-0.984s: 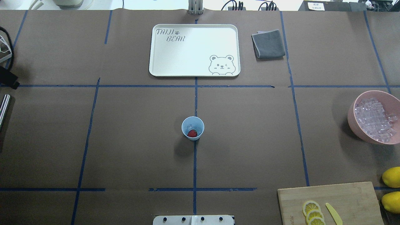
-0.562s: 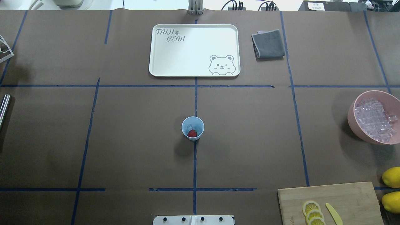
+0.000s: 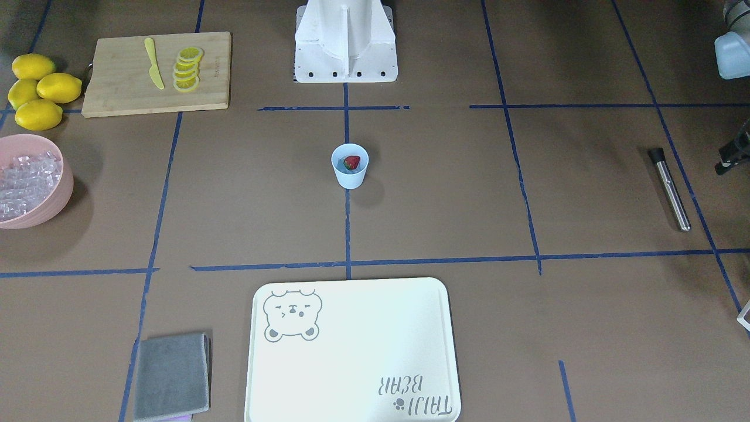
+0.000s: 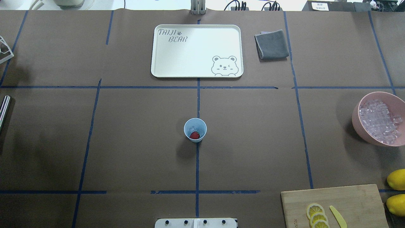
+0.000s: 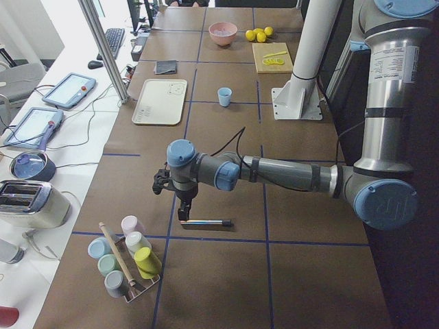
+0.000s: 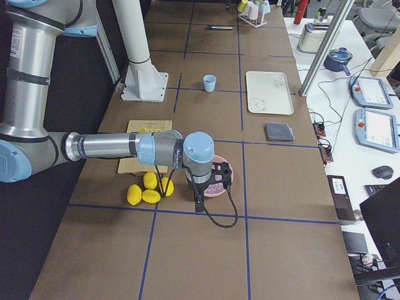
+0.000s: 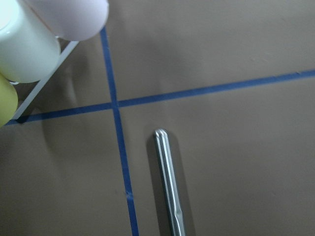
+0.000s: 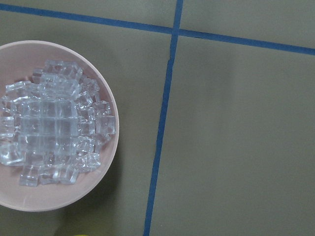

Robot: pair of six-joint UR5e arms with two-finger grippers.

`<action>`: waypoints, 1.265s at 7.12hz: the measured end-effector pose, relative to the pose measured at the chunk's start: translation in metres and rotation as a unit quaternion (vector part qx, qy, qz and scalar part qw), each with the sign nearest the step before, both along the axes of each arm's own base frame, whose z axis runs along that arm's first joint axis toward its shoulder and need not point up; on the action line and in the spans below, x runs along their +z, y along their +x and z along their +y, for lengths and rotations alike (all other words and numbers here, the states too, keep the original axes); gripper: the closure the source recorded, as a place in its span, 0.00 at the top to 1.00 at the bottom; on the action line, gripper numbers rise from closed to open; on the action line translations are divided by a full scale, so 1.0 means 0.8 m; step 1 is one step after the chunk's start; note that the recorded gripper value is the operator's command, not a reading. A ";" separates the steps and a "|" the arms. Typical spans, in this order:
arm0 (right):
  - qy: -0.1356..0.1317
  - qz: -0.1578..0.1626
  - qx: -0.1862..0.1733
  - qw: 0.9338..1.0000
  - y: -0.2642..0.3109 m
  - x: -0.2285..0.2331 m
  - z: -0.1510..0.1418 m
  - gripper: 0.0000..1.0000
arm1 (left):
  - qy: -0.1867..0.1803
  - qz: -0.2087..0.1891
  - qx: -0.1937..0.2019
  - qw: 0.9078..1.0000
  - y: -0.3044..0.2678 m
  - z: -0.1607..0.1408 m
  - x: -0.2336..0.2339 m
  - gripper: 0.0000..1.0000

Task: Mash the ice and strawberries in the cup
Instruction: 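Grasp the metal masher rod with the left gripper beside the table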

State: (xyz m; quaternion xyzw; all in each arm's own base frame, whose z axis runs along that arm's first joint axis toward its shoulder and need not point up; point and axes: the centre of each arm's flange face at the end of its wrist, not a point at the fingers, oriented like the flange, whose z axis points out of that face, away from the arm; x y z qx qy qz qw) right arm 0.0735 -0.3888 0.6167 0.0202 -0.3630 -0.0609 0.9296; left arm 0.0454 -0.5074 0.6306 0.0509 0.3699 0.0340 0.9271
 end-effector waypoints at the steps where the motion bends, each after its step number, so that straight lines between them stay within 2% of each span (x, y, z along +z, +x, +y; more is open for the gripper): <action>1: 0.001 0.000 0.000 1.000 0.000 -0.001 0.000 1.00 | -0.001 0.008 -0.010 1.000 0.026 0.000 0.028 1.00; 4: 0.001 0.000 0.000 1.000 0.000 -0.001 0.000 1.00 | -0.016 0.010 -0.012 1.000 0.105 0.002 0.063 0.98; 8: 0.000 0.000 0.000 1.000 0.001 0.000 0.000 1.00 | -0.028 -0.002 -0.007 1.000 0.129 -0.013 0.088 0.88; 9: 0.001 0.000 0.000 1.000 0.001 0.000 0.000 1.00 | -0.031 -0.004 -0.005 1.000 0.132 -0.014 0.092 0.60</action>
